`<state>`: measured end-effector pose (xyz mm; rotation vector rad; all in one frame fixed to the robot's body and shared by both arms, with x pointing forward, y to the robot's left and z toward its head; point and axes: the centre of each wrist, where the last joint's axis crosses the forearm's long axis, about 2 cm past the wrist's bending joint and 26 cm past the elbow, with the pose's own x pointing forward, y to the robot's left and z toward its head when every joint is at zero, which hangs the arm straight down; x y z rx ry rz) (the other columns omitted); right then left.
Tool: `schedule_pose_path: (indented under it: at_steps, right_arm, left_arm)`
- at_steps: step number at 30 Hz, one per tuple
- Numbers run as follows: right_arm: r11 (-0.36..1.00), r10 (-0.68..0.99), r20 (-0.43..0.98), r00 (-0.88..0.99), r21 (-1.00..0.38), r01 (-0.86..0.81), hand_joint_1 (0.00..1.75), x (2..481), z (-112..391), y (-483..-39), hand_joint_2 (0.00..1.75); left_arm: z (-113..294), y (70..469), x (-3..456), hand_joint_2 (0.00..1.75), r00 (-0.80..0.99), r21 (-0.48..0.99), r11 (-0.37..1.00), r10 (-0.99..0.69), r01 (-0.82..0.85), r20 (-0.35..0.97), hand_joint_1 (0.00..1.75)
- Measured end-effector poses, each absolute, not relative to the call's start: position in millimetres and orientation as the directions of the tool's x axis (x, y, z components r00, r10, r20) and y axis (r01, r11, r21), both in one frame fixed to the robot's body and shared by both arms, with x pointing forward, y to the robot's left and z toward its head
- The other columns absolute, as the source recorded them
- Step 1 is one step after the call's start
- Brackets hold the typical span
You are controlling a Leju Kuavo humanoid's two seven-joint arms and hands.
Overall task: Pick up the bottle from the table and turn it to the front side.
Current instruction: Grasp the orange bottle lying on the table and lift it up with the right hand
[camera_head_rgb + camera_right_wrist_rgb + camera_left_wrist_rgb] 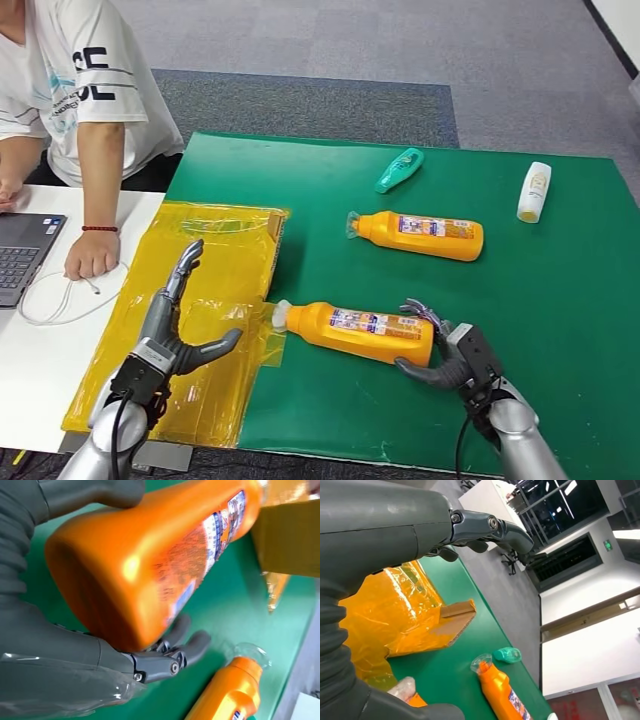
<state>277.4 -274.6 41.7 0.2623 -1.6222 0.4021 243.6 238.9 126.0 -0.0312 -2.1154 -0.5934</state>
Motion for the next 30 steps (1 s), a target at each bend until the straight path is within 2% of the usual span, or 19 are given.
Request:
schedule_pose_path:
  at_steps: [10, 20, 25, 30]
  right_arm:
    - [0.828, 0.354, 0.918, -0.179, -0.397, -0.397, 0.0, 292.8, 55.3, -272.3, 1.75]
    - [0.721, 0.502, 0.83, -0.244, -0.557, -0.412, 0.0, 299.5, 65.4, -260.1, 1.75]
    - [0.533, 0.724, 0.641, -0.257, -0.755, -0.382, 0.0, 301.8, 72.8, -253.5, 1.75]
    - [0.389, 0.782, 0.523, -0.34, -0.835, -0.39, 0.0, 312.1, 90.7, -242.5, 1.75]
  left_arm:
    - [125.5, 239.3, 244.4, 1.75, -0.579, 0.391, 0.882, -0.18, 0.263, 0.795, 0.0]
    - [126.1, 239.6, 245.3, 1.75, -0.576, 0.388, 0.88, -0.173, 0.274, 0.799, 0.0]
    - [126.2, 239.5, 245.5, 1.75, -0.56, 0.382, 0.882, -0.176, 0.276, 0.81, 0.0]
    - [126.5, 240.4, 246.2, 1.75, -0.554, 0.38, 0.883, -0.178, 0.275, 0.814, 0.0]
